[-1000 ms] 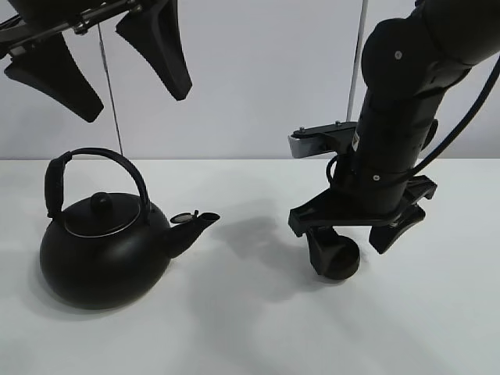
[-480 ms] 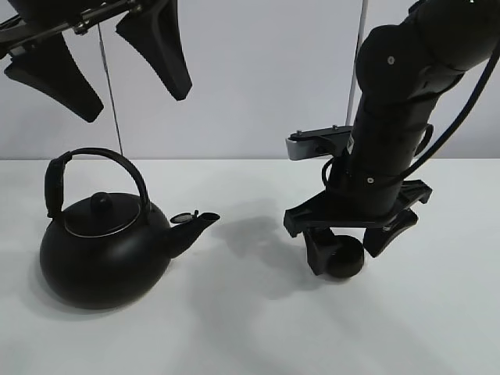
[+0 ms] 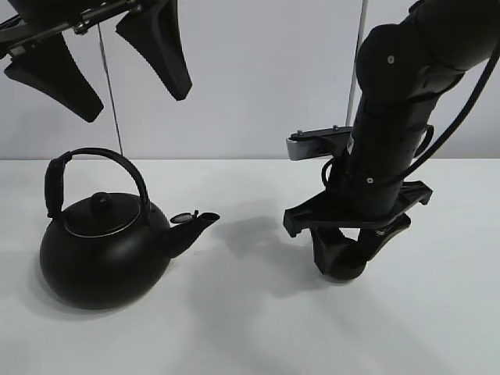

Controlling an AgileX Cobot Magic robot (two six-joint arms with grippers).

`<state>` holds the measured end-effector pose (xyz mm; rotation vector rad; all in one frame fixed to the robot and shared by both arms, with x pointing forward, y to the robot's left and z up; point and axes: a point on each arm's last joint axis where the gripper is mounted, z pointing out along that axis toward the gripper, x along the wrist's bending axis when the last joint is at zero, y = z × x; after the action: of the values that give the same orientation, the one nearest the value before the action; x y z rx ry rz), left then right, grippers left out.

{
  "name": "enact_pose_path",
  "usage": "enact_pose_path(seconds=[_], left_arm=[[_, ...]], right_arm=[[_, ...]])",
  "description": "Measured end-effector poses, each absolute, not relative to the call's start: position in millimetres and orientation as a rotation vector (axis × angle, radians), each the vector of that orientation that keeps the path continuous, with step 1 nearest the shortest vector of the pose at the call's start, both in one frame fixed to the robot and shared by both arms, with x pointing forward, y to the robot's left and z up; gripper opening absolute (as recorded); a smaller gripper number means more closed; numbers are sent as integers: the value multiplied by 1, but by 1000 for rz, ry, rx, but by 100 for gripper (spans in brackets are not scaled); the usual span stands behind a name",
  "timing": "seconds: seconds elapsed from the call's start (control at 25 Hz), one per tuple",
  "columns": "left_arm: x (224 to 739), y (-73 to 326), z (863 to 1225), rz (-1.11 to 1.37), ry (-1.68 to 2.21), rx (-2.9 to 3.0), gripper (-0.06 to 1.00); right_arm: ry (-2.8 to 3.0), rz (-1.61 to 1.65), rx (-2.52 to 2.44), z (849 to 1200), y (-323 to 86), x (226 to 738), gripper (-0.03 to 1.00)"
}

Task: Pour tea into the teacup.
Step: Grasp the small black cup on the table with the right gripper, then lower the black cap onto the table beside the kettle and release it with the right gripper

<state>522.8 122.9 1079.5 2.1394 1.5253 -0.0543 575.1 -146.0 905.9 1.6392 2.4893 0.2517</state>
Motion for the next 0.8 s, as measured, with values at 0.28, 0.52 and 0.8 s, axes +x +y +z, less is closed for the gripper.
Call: enact_pose_path(seconds=[0.28,0.52,0.8], left_arm=[[523,123,1080,-54,1525,2139,66],[523,123,1080,-54,1525,2139,66],[523,123,1080,-54,1525,2139,66]], right_arm=[[2486,253,1652,909,-145,575,40],[2483,434,1618,954,-134,587,40],[2582,470,1502,962,-109,580,40]])
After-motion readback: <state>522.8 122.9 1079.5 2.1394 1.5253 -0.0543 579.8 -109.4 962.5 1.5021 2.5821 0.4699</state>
